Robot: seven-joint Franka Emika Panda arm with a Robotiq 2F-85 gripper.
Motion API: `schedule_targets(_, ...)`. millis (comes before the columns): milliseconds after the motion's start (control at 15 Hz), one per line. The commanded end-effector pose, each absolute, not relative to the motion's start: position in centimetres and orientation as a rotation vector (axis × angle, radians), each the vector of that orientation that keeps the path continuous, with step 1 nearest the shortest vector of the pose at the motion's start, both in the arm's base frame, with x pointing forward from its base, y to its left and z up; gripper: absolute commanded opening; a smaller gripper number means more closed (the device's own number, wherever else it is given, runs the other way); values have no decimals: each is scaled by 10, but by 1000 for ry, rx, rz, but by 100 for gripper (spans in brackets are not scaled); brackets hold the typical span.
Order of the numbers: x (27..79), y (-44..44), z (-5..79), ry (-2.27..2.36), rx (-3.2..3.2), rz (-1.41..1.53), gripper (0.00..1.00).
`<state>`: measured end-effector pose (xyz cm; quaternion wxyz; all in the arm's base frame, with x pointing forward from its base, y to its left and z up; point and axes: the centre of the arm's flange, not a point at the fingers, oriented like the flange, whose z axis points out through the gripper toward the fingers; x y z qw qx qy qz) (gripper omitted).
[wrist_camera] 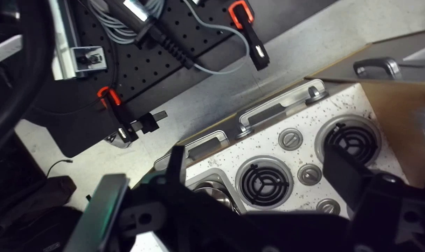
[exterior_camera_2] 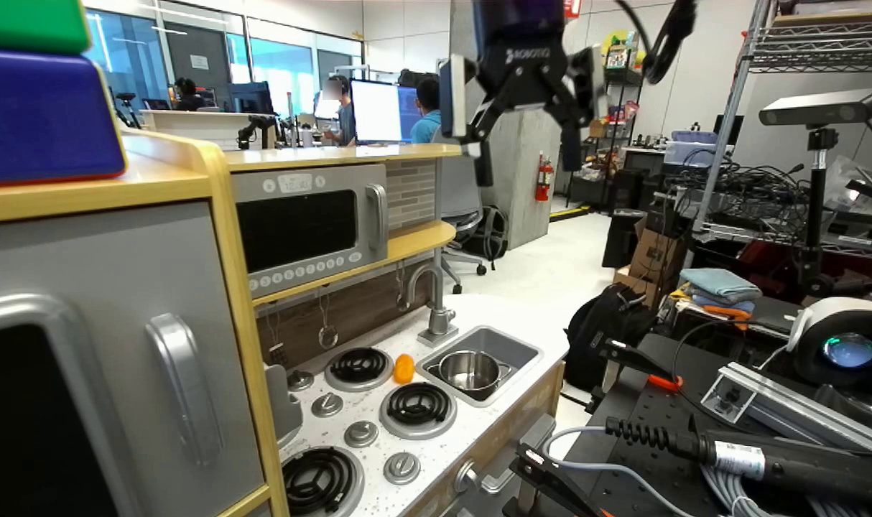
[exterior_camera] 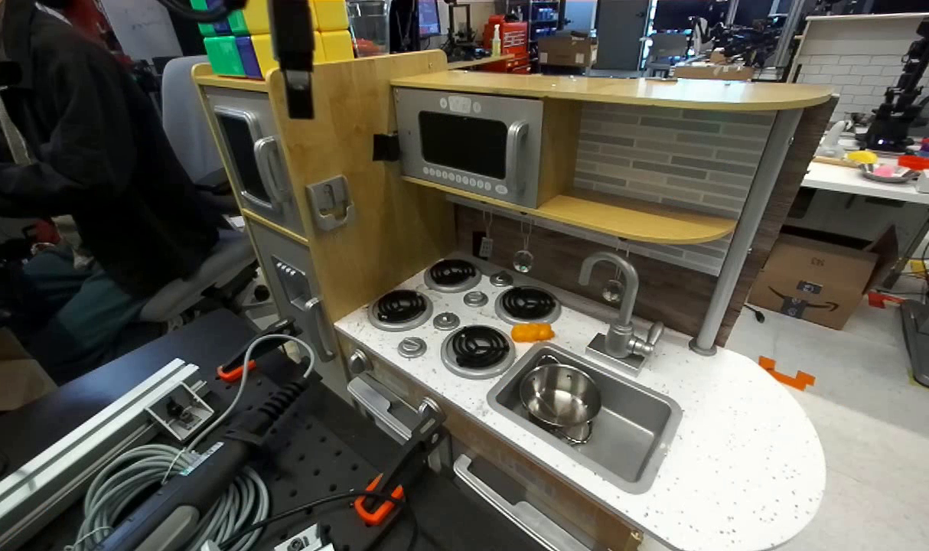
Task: Put the plastic bread inside the silver pot
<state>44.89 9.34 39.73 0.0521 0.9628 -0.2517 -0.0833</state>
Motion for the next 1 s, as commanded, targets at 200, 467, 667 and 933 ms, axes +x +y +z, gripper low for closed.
schedule_targets(200, 589, 64, 305, -1270, 2957, -173, 100)
schedule_targets(467, 649, 56, 251, -1550, 2921, -72, 100)
schedule_targets(667, 628, 50, 245, -1507, 2922, -90, 100)
schedule_targets(933, 634, 49, 241, -1519, 2924, 1, 100)
